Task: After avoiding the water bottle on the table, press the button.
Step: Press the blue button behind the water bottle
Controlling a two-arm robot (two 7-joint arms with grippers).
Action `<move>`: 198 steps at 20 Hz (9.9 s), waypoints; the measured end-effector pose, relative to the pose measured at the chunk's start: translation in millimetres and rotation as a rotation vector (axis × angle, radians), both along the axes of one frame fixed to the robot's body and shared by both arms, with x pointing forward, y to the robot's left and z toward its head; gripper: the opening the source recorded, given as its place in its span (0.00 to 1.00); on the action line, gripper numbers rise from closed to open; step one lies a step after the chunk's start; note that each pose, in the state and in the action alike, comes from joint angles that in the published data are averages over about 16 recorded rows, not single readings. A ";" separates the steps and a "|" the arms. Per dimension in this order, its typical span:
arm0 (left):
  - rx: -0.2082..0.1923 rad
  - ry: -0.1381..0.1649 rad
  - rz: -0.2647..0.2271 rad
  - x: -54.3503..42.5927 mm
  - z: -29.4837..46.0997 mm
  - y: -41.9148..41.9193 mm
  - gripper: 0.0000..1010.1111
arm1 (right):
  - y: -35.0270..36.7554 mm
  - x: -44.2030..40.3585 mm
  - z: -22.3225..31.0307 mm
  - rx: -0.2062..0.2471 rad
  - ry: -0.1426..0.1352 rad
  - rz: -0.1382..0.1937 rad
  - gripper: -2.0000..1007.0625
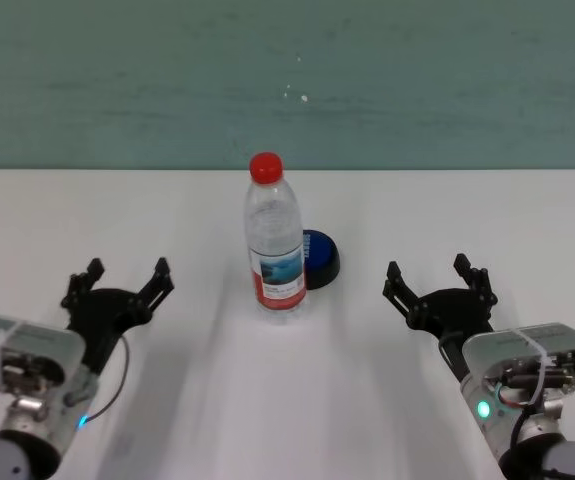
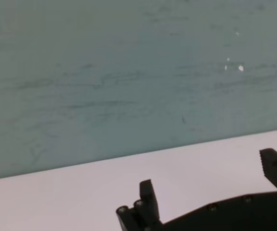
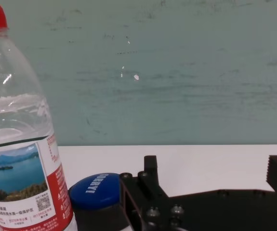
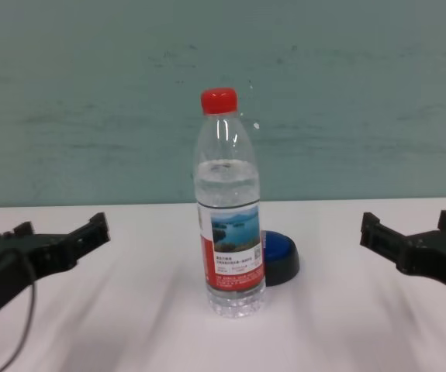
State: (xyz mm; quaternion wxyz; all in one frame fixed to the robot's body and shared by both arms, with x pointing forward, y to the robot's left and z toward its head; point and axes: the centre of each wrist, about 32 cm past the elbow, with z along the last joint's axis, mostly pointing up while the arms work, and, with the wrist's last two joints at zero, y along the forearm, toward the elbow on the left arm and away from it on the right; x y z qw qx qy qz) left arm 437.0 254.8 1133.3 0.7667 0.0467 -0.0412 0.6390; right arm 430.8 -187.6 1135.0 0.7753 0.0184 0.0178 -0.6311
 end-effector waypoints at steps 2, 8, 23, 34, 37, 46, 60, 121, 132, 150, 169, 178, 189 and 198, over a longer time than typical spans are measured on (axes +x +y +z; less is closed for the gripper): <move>0.020 0.000 0.005 -8.6 3.8 4.2 0.99 | 0.0 0.0 0.0 0.000 0.000 0.000 1.00; 0.099 -0.015 -0.009 -42.5 17.3 17.7 0.99 | 0.0 0.0 0.0 0.000 0.000 0.000 1.00; 0.206 -0.099 -0.269 -50.2 18.1 17.2 0.99 | 0.0 0.0 0.0 0.000 0.000 0.000 1.00; 0.199 -0.093 -0.389 -11.9 8.9 -0.9 0.99 | 0.0 0.0 0.0 0.000 0.000 0.000 1.00; 0.193 -0.085 -0.399 -7.5 5.5 -3.7 0.99 | 0.0 0.0 0.0 0.000 0.000 0.000 1.00; 0.173 -0.055 -0.391 -0.1 -7.0 -4.4 0.99 | 0.0 0.0 0.0 0.000 0.000 0.000 1.00; 0.163 -0.038 -0.379 4.1 -12.4 -2.8 0.99 | 0.0 0.0 0.0 0.000 0.000 0.000 1.00; 0.308 -0.214 -0.422 61.7 55.5 141.9 0.99 | 0.0 0.0 0.0 0.000 0.000 0.000 1.00; 0.307 -0.216 -0.477 119.5 50.5 103.5 0.99 | 0.0 0.0 0.0 0.000 0.000 0.000 1.00; 0.317 -0.145 -0.581 154.2 20.5 51.8 0.99 | 0.0 0.0 0.0 0.000 0.000 0.000 1.00; 0.312 -0.139 -0.576 148.3 12.7 54.6 0.99 | 0.0 0.0 0.0 0.000 0.000 0.000 1.00; 0.309 -0.132 -0.570 147.0 7.9 56.8 0.99 | 0.0 0.0 0.0 0.000 0.000 0.000 1.00; 0.304 -0.123 -0.566 155.1 3.8 59.4 0.99 | 0.0 0.0 0.0 0.000 0.000 0.000 1.00; 0.305 -0.133 -0.570 170.2 8.6 58.0 0.99 | 0.0 0.0 0.0 0.000 0.000 0.000 1.00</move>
